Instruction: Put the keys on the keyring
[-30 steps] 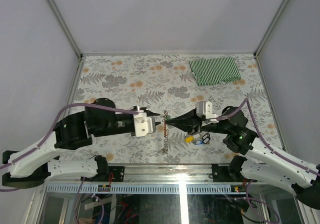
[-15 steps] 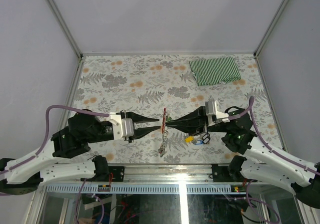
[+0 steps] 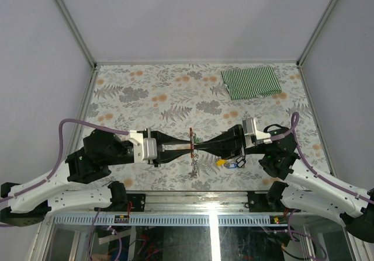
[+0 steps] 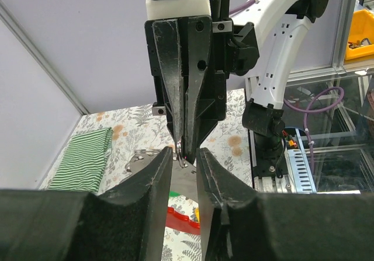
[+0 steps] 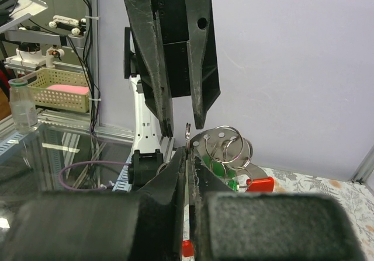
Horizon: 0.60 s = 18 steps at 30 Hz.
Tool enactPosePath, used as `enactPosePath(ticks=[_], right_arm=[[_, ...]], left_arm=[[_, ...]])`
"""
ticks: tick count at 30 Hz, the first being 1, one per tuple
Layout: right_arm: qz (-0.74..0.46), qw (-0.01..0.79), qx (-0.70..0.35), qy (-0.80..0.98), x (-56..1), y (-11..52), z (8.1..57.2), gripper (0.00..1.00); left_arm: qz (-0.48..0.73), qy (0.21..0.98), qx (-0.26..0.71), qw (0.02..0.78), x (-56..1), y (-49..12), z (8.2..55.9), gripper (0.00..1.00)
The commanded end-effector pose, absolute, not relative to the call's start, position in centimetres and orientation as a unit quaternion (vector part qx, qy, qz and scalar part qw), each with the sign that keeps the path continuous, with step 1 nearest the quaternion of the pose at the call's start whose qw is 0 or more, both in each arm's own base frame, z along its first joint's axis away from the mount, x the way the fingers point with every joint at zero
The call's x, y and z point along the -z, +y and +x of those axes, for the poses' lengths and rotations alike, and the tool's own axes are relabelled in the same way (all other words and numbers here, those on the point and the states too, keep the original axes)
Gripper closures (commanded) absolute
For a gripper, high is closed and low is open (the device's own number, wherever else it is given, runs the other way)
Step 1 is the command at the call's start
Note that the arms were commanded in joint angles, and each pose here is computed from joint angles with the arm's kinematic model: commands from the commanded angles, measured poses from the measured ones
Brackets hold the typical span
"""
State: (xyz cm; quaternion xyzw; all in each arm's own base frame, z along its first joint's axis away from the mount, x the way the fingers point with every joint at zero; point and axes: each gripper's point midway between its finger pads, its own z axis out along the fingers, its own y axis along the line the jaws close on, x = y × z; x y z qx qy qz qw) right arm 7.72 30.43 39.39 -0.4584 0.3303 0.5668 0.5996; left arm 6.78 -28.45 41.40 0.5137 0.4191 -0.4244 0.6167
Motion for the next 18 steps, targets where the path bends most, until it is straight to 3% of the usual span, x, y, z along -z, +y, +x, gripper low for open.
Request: enactPosePath(ticks=[1,14,18], right_arm=[[-0.451,0.635,-0.572,0.257,-43.74,28.92,5.98,1.00],[-0.454,0.632,-0.575,0.251,-43.96,28.77,5.64,1.00],[-0.455,0.632,-0.573,0.255,-43.74,28.83,5.74,1.00]], left_arm=[[0.500,0.403,0.438,0.629,-42.76,-28.52,6.57,0.76],[0.504,0.412,0.438,0.620,-42.18,-29.25,6.76,0.83],[0.507,0.414,0.436,0.618,-42.02,-29.37,6.84,0.98]])
